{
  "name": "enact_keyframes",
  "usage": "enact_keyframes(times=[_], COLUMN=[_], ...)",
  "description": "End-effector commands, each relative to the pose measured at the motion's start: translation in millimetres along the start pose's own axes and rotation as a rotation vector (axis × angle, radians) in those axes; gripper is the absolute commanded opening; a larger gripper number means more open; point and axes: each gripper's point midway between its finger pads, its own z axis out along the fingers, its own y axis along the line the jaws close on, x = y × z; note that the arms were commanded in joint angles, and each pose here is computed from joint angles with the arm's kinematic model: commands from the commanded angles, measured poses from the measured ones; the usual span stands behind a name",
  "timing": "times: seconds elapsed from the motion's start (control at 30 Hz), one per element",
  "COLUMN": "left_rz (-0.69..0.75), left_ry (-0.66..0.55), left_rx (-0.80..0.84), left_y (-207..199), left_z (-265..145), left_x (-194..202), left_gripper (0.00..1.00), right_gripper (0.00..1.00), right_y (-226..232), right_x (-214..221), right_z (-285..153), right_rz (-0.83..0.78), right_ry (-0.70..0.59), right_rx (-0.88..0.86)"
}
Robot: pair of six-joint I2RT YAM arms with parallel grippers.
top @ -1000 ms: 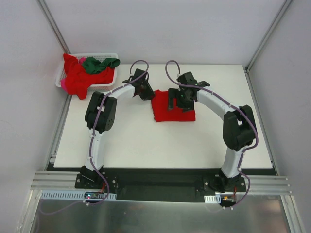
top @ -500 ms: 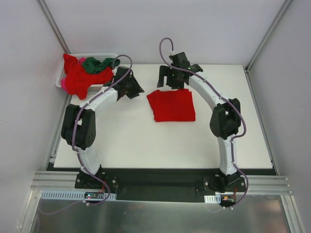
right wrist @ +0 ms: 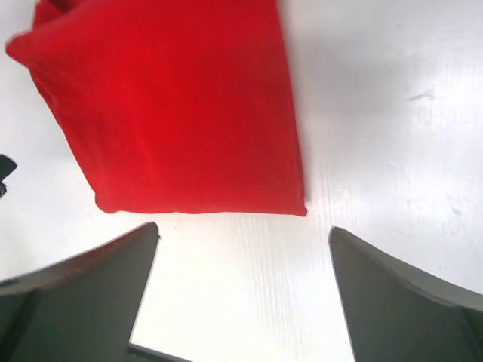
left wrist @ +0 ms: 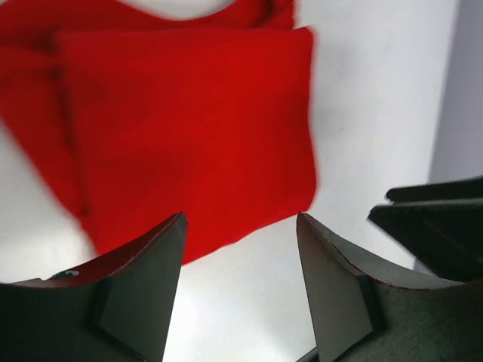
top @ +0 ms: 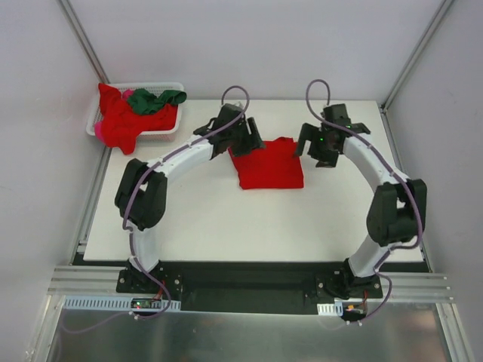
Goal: Fold and stack the t-shirts
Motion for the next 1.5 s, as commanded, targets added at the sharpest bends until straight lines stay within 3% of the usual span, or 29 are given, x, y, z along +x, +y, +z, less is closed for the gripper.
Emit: enact_keyframes(times=[0.0,0.07,0.23,0.37,0.5,0.63,0.83,0.93,0.97,1.07,1.3,1.47], left_rz=[-0.007,-0.039,-0.088,-0.147,-0.07,0.056,0.151,0.17,0.173,0.12,-0.111,-0.187], left_ry=[0.0,-0.009,-0.018,0.071,0.086,0.12,-0.061,-0.146,-0.175,-0.219,-0.212,-0.207], left_rx=[0.032,0.019,-0.126,-0.203,-0.193,-0.094,-0.069,-0.039,-0.029,-0.087,-0.215,-0.232], left_y=[-15.8,-13.7,36.3,80.0,77.9,47.2,7.8,-5.0,-5.6,24.6,106.5,128.7], left_z=[40.6,52.1,81.7,98.8,101.9,97.8,-6.5,-73.9,-101.5,-137.1,-154.2,-159.7], left_x=[-12.3,-17.0,-13.3,0.2,-4.9,-21.9,-64.1,-67.4,-61.2,-40.4,9.1,19.1], left_gripper=[0.59,0.57,0.53,0.51,0.52,0.55,0.59,0.7,0.75,0.78,0.82,0.85], right_gripper=[1.0,1.0,1.0,1.0,1.0,1.0,1.0,1.0,1.0,1.0,1.0,1.0], right_y=[-18.3,-13.6,12.3,32.1,55.1,69.5,64.4,67.3,69.6,84.6,157.1,187.5], right_x=[17.3,13.7,3.8,4.7,10.5,18.3,11.3,1.9,0.1,-13.3,-31.2,-13.8], right_z=[-9.1,-8.3,-2.6,6.6,10.1,6.2,-42.3,-67.1,-69.4,-53.2,8.9,6.4], right_rz=[-0.019,-0.008,0.002,-0.043,-0.067,-0.07,-0.08,-0.104,-0.11,-0.116,-0.17,-0.165], right_ry=[-0.012,-0.035,-0.068,-0.055,-0.048,-0.053,-0.14,-0.188,-0.198,-0.199,-0.128,-0.076], right_rx=[0.004,-0.017,-0.091,-0.1,-0.117,-0.12,-0.073,-0.074,-0.085,-0.112,-0.155,-0.311])
